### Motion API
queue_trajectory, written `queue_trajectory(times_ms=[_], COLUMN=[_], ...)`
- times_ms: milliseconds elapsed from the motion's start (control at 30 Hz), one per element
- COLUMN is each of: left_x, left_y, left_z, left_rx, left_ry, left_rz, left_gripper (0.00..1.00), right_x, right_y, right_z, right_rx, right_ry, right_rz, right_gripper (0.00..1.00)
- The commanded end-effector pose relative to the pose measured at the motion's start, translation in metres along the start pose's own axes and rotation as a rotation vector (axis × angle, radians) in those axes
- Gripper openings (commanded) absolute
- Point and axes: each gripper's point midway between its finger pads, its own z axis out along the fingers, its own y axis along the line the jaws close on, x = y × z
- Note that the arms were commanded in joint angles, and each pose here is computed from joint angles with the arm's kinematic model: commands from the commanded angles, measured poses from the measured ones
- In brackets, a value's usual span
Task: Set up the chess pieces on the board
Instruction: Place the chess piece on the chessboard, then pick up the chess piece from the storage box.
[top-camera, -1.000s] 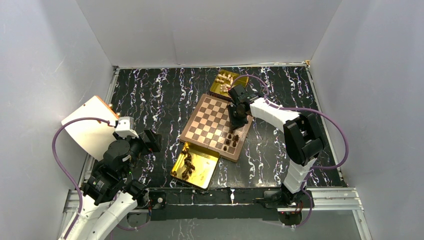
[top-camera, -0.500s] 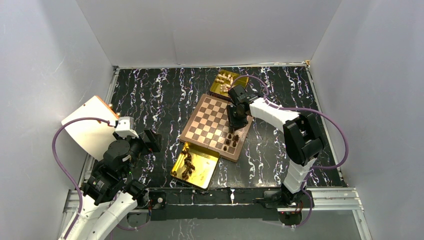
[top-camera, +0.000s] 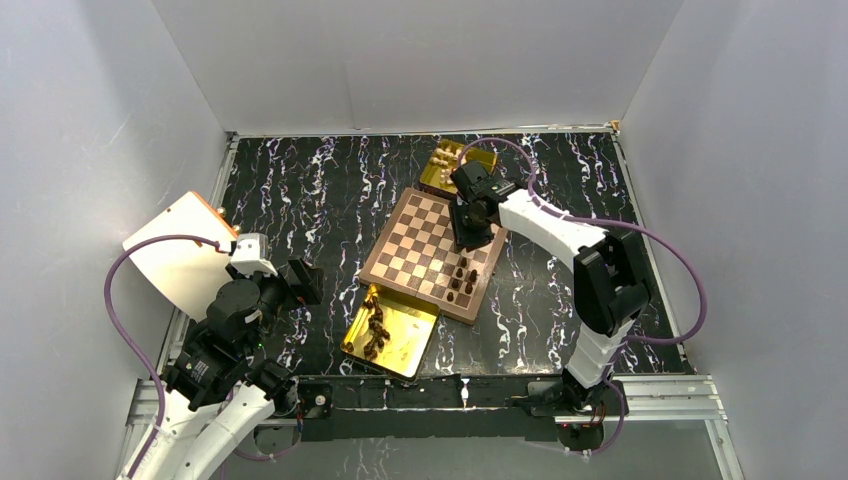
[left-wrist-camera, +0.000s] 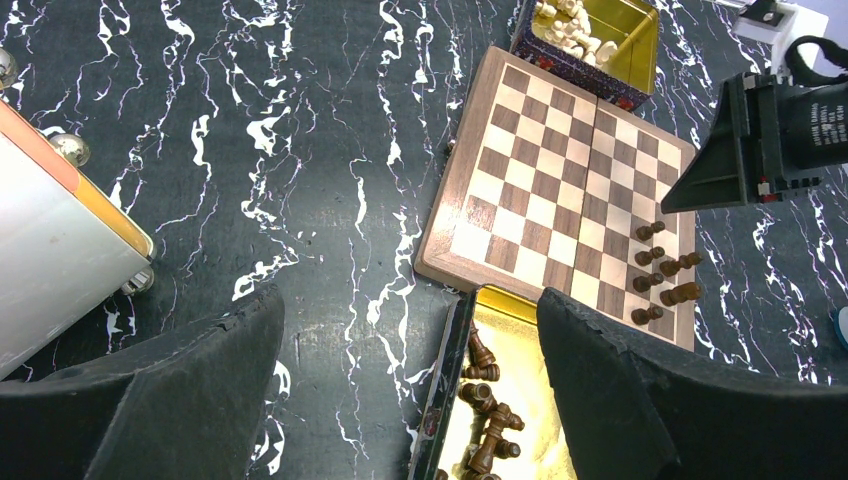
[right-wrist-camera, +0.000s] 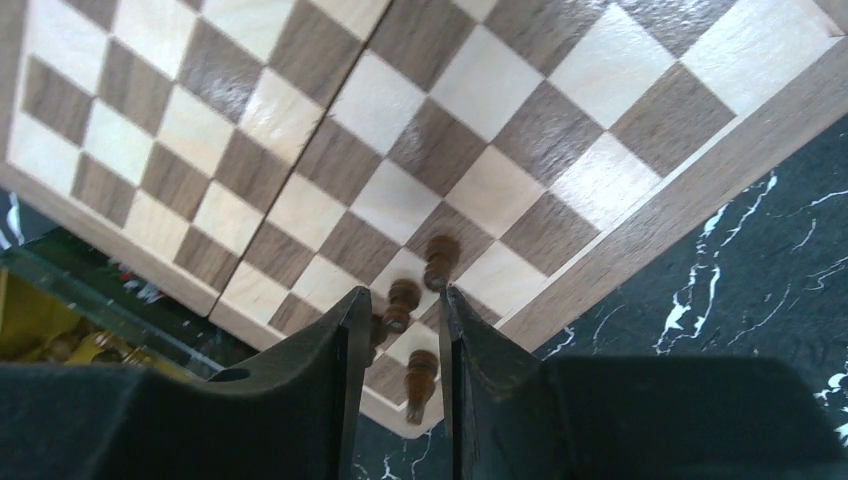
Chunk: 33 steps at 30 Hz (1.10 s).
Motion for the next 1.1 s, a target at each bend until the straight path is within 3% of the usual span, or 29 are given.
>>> queue_trajectory(times_ms=[0, 300, 567, 1067], left_x=[-0.004, -0.004, -0.006, -0.015], left_y=[-0.001, -0.001, -0.001, 0.006], left_z=[0.001, 0.000, 0.000, -0.008], left_rx=[0.000, 0.003, 0.000, -0.017], left_ry=[-0.015, -0.016, -0.022, -0.080], left_rz=[-0.003, -0.005, -0.006, -0.035], left_gripper=[0.94, 0.94, 0.94, 0.94], right_x=[-0.017, 0.017, 0.061, 0.104], right_y=[0.033, 0.114, 0.188, 0.230], right_z=[-0.044, -0.055, -0.031, 0.018], right_rx=[-0.076, -0.213, -0.311, -0.249], right_ry=[-0.105, -0.155, -0.148, -0.056], right_rz=[-0.020, -0.112, -0.257, -0.395], right_gripper=[0.39, 0.38, 0.39, 0.42])
